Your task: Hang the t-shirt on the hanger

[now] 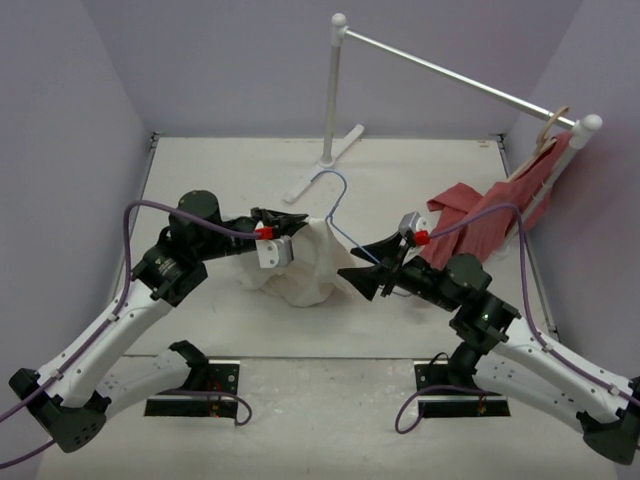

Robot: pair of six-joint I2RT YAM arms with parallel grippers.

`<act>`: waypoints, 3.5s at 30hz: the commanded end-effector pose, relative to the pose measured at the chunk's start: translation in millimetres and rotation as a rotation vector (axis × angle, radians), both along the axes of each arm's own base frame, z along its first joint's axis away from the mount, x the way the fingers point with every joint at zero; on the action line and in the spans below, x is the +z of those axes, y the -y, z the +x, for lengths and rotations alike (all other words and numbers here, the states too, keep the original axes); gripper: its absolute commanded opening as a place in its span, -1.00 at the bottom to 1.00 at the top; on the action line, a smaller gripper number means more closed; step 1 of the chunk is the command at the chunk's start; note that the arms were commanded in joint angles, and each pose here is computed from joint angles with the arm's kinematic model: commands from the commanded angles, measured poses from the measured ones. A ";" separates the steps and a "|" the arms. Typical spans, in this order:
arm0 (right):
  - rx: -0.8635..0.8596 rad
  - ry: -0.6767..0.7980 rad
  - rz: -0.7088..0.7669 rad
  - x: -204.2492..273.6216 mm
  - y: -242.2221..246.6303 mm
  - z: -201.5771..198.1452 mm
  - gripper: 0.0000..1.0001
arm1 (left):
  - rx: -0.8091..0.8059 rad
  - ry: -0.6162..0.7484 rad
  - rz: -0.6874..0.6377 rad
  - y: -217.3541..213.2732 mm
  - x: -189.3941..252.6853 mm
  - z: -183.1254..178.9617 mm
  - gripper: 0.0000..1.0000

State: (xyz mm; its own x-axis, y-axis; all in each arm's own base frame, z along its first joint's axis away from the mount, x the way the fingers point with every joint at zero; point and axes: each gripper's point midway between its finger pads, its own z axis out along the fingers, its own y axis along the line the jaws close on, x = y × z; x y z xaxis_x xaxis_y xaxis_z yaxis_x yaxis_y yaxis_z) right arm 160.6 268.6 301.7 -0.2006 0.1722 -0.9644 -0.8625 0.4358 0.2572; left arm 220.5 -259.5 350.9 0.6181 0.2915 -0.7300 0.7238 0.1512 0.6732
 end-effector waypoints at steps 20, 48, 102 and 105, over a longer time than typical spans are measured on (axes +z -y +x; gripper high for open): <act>-0.595 -0.420 0.123 -15.4 101.9 33.4 0.36 | 0.320 0.143 -0.025 -39.7 32.0 40.2 -1.00; -0.393 -0.566 -0.114 -111.7 -15.2 60.6 -0.41 | 0.278 0.056 -0.126 -30.0 54.6 32.0 -1.00; -0.853 -0.346 0.033 28.2 157.6 102.6 -1.00 | 0.311 0.203 -0.020 -41.5 19.5 38.5 -1.00; -0.838 -0.316 0.032 49.8 157.4 100.4 -1.00 | 0.308 0.200 -0.018 -40.9 21.5 38.4 -1.00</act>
